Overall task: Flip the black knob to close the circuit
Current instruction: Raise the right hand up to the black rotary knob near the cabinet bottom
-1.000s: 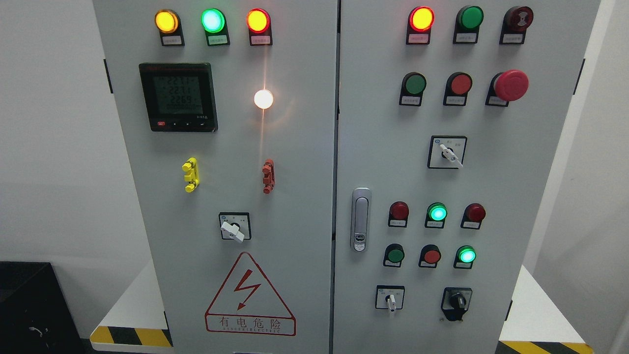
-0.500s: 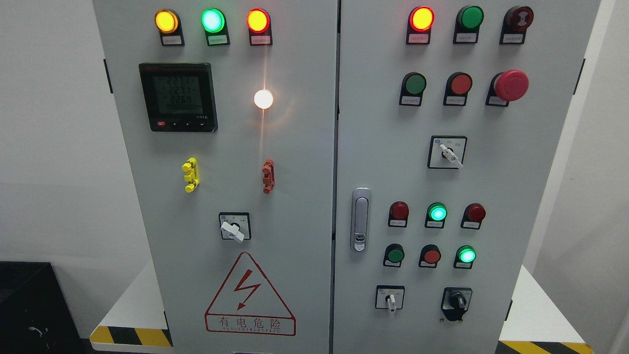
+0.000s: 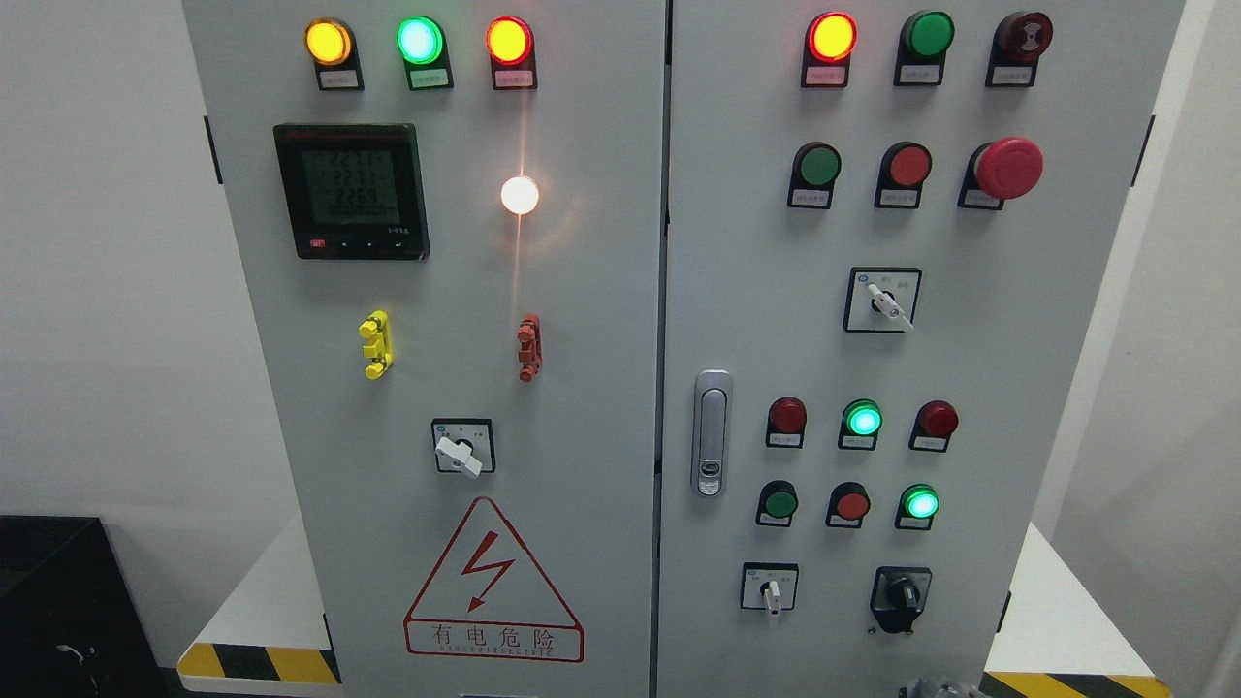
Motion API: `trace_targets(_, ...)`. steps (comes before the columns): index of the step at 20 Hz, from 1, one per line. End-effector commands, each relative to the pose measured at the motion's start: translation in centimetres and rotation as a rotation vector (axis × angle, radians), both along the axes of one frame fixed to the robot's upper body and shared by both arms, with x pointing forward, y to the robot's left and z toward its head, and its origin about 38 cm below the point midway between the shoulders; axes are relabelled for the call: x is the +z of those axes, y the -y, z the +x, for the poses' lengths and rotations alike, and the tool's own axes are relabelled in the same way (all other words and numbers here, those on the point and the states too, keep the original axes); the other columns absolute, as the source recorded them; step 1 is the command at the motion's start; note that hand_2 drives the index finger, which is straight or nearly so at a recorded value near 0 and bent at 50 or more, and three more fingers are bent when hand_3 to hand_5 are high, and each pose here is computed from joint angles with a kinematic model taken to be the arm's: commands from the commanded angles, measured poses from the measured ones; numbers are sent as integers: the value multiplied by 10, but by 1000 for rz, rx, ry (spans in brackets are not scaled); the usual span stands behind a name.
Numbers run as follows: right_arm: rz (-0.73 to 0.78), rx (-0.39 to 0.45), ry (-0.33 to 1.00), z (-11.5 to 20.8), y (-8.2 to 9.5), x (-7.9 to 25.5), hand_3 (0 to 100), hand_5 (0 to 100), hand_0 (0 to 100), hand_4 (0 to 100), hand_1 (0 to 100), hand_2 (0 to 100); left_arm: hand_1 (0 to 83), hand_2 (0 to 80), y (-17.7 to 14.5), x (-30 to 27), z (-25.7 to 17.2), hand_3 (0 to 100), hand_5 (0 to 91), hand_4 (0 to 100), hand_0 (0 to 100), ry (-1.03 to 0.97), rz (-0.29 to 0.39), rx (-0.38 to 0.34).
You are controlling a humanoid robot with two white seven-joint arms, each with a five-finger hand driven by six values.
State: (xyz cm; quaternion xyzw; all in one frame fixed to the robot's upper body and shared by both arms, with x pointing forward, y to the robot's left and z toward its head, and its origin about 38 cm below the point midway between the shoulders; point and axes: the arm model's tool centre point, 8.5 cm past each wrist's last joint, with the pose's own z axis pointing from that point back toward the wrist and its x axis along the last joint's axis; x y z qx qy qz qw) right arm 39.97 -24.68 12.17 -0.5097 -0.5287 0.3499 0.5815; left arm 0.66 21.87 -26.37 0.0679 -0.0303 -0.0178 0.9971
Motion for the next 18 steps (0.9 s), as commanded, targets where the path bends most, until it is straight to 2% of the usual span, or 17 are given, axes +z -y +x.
trace_targets(1, -29, -20, 38, 5, 14, 18, 1000, 987, 0, 953, 0, 944, 556, 0, 2, -1, -4, 0, 0, 0, 120, 7, -5, 1)
trace_targets(11, -26, -15, 53, 15, 14, 33, 1000, 986, 0, 953, 0, 945, 556, 0, 2, -1, -4, 0, 0, 0, 120, 7, -5, 3)
trace_targets(18, -31, -31, 69, 19, 23, 43, 1000, 986, 0, 955, 0, 944, 556, 0, 2, -1, -4, 0, 0, 0, 120, 7, -5, 3)
